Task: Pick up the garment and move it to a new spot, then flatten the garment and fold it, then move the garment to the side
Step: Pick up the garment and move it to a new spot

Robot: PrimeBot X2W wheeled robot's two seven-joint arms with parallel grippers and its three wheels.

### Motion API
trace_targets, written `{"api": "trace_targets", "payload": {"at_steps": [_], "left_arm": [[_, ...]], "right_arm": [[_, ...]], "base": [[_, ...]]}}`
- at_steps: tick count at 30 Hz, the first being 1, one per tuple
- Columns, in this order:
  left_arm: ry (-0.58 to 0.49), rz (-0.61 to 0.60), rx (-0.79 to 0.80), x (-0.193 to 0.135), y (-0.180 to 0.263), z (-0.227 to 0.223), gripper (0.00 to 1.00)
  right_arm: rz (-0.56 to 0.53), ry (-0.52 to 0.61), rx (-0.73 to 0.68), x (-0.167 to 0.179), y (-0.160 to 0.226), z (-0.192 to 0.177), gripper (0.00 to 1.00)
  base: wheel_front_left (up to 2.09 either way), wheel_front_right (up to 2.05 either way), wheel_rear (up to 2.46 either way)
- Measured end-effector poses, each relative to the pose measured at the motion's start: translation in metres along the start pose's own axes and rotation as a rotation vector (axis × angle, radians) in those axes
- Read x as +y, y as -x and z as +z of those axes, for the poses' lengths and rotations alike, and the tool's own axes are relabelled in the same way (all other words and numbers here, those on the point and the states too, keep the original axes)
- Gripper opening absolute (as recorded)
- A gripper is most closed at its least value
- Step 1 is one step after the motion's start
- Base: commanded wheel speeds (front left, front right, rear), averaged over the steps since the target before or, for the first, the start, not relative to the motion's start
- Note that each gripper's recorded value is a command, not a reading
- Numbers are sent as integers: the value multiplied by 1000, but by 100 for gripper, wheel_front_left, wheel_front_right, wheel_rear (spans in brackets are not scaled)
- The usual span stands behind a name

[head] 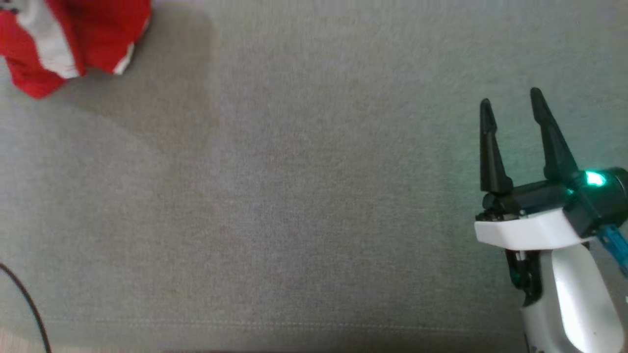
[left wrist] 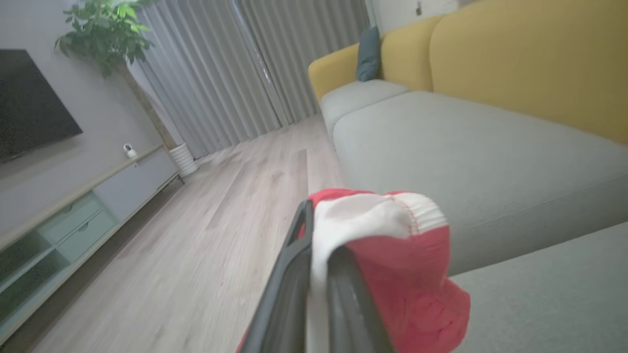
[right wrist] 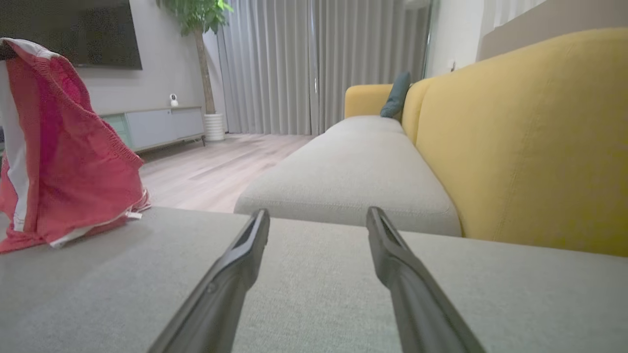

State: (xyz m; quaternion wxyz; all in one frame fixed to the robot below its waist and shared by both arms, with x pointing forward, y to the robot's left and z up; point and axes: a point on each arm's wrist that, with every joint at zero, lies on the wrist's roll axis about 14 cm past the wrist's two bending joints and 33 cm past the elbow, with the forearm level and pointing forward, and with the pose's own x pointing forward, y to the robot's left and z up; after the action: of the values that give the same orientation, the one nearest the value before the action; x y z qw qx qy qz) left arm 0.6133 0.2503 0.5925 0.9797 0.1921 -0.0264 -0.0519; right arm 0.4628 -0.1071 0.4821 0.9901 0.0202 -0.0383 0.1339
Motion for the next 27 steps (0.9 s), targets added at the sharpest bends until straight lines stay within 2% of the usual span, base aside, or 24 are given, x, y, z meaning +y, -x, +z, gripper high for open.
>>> {"api": "trace_targets", "payload": {"at_steps": [6,11,15,16,20,21,24,27], "left_arm": [[3,-125,-172,-43,16,85,0],[54,-269,-255,-99,32,125,0],[146,-443,-282,-175,45,136,0],[201,-538,-283,-218,55,137,0],[318,-705,-255,-296,80,132,0],[318,-705,-255,-296,80,132,0],[393,-804,-213,-344,97,123,0],[419,-890,-162,-383,113,107,0]], "right_arm": [[-58,0,-40,-12,30,29,100],[-123,19,-71,-29,57,48,100],[-190,27,-94,-48,74,59,100],[-223,31,-95,-57,83,61,100],[-285,30,-75,-74,100,57,100],[-285,30,-75,-74,100,57,100],[-311,24,-66,-80,107,55,100],[-334,17,-52,-85,112,50,100]], "base": [[0,0,0],[0,0,0],[0,0,0],[0,0,0],[0,0,0],[0,0,0],[0,0,0],[0,0,0]]}}
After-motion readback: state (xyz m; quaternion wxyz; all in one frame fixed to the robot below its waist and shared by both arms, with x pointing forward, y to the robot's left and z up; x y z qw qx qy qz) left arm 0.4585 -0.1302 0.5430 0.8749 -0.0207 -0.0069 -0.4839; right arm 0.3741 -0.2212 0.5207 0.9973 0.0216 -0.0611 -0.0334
